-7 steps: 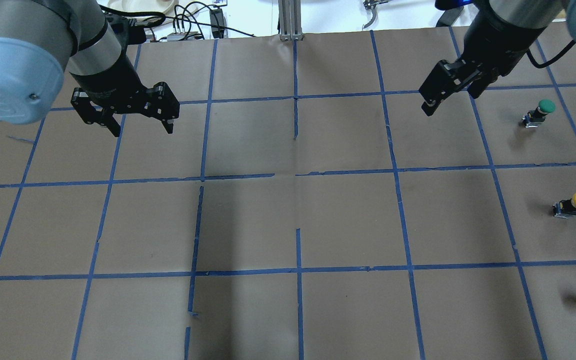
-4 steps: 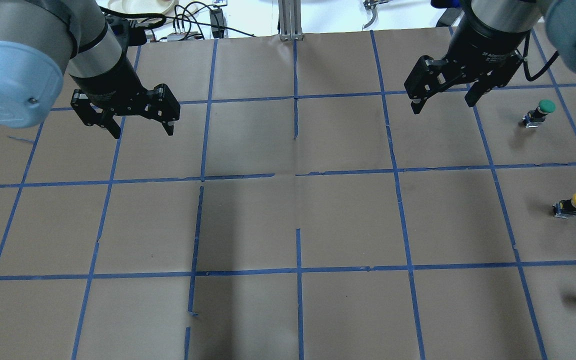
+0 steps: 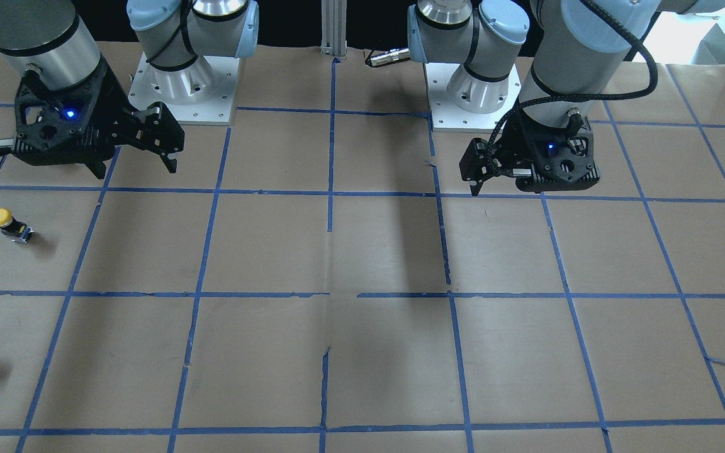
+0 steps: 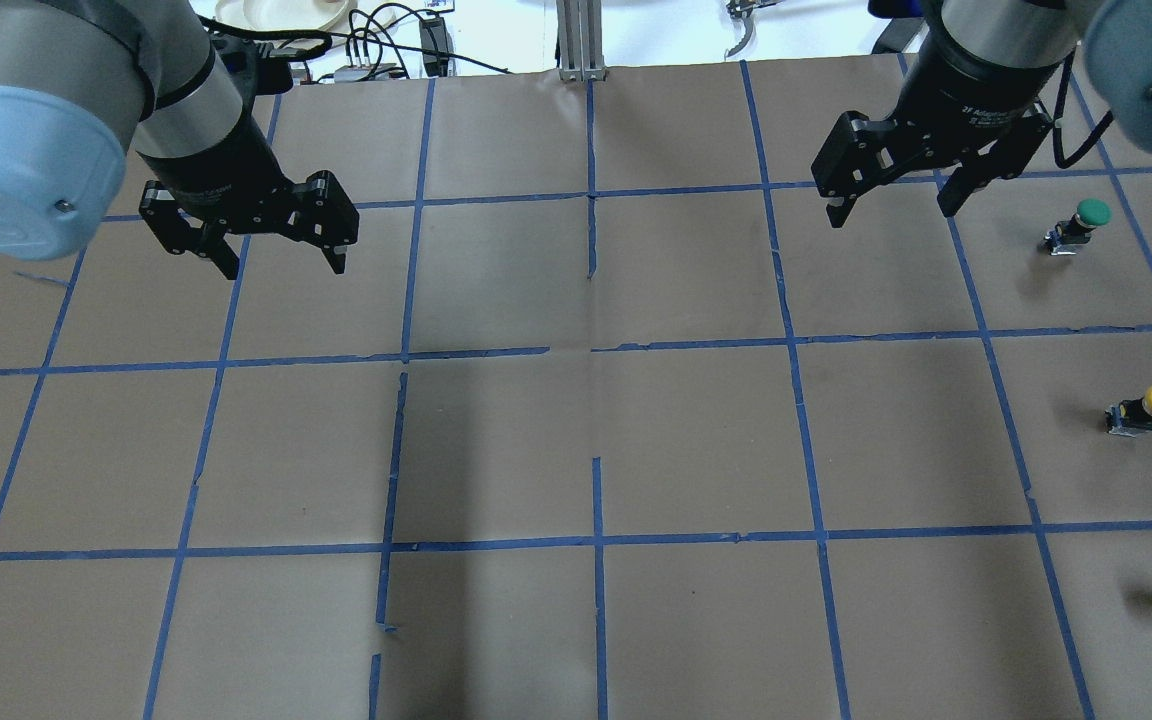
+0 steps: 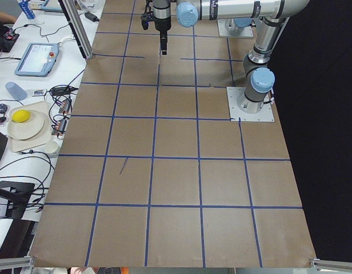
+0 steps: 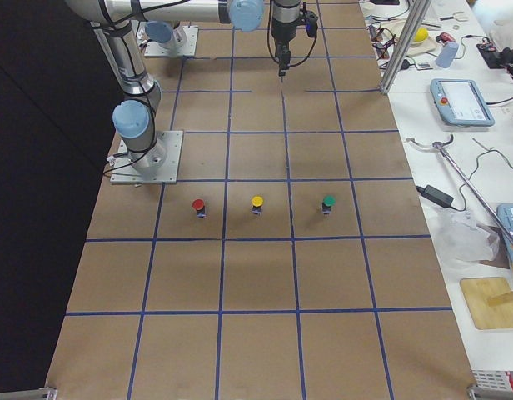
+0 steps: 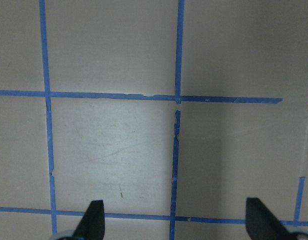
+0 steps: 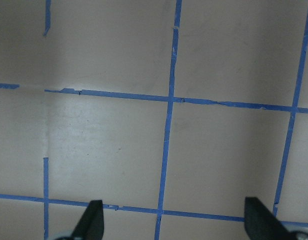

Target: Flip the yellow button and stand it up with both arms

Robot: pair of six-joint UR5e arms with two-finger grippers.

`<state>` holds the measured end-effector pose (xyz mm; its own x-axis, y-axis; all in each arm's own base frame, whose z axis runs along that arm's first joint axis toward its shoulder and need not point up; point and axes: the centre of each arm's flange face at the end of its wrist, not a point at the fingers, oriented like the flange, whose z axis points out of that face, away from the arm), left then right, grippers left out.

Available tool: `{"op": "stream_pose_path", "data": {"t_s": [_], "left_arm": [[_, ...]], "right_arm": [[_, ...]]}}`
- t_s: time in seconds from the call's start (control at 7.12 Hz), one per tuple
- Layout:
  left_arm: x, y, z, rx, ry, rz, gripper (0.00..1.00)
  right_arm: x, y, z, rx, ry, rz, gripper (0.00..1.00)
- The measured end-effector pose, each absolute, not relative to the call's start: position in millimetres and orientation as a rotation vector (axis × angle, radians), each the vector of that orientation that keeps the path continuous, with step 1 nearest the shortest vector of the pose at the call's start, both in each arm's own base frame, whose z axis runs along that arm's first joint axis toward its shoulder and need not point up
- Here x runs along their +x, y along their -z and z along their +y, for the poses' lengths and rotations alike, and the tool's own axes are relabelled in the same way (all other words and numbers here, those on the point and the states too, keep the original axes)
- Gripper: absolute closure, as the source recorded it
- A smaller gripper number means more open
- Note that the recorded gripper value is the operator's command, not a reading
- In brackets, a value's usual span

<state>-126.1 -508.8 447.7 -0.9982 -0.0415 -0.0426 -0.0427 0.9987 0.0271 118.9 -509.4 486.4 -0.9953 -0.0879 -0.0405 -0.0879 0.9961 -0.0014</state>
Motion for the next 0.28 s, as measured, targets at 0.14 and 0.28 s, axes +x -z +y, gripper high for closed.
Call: {"op": "stream_pose_path", "data": {"t_s": [0.14, 0.28], "left_arm": [[-126.1, -448.3, -508.8, -0.065, -0.042, 3.098, 0.00], [-126.1, -448.6, -508.7, -0.065, -0.041, 3.099, 0.00]], "right_arm": [[118.8, -486.5, -510.4, -0.132, 0.015, 3.100, 0.00], [118.7, -486.7, -510.9, -0.131, 0.022, 3.101, 0.00]]}}
